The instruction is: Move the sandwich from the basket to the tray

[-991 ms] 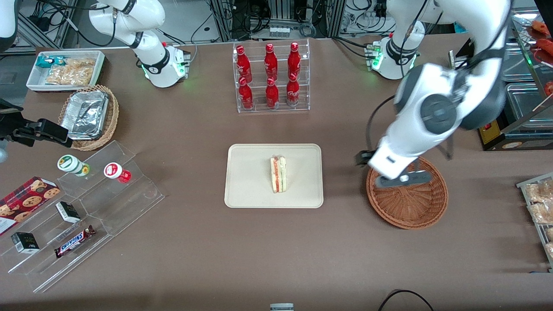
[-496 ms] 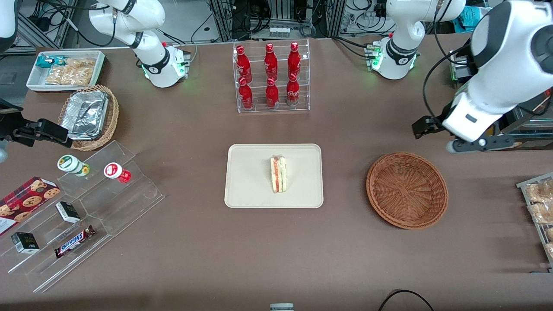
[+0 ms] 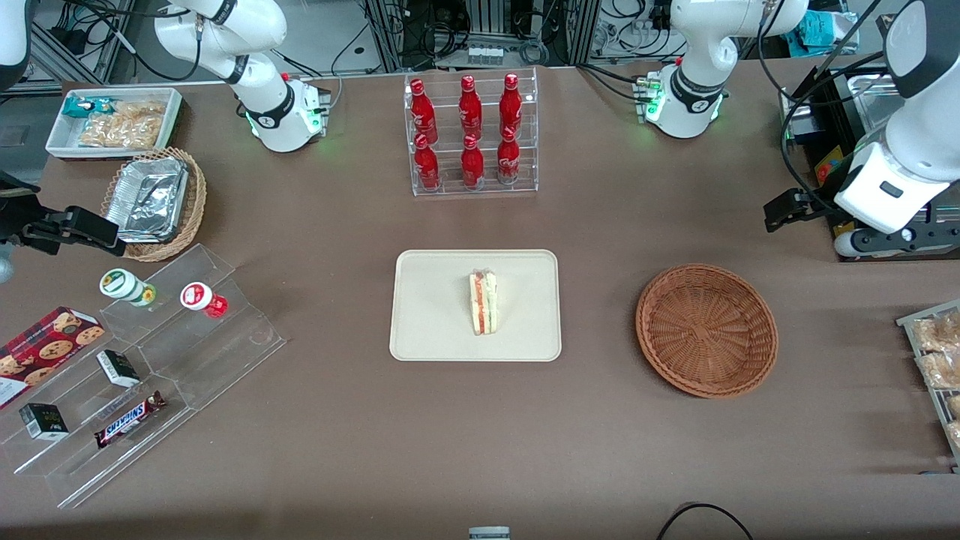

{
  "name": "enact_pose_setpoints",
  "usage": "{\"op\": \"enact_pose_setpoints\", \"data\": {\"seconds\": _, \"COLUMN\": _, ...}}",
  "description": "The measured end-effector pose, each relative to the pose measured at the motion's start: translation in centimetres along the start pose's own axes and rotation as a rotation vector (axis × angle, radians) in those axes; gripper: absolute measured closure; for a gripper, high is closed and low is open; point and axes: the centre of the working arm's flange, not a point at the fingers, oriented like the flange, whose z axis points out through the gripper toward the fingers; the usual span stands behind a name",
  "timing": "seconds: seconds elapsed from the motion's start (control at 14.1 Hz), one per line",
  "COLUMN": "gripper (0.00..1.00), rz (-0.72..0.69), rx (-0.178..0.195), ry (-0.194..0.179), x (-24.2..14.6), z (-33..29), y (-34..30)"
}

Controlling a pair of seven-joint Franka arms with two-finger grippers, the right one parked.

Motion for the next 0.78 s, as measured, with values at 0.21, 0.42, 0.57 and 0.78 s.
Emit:
{"op": "enact_pose_setpoints", "data": {"seconds": 0.21, "gripper": 0.00, "rz": 0.000, "rx": -0.006, "ry": 0.034, "x": 0.3, "z": -1.6, "y": 0.0}}
{"op": "enact_pose_setpoints", "data": {"seconds": 0.42, "gripper": 0.00, "rz": -0.004, "rx": -0.009, "ry": 0.048, "x": 0.5, "z": -2.2, "y": -0.2}}
{"op": "enact_pose_setpoints", "data": {"seconds": 0.57, "gripper": 0.00, "rz": -0.012, "rx": -0.010, "ry": 0.050, "x": 0.7, "z": -2.4, "y": -0.6}}
{"op": "enact_pose_setpoints", "data": {"seconds": 0.78, "gripper": 0.00, "rz": -0.020, "rx": -0.012, "ry": 0.056, "x": 0.7, "z": -2.6, "y": -1.0}}
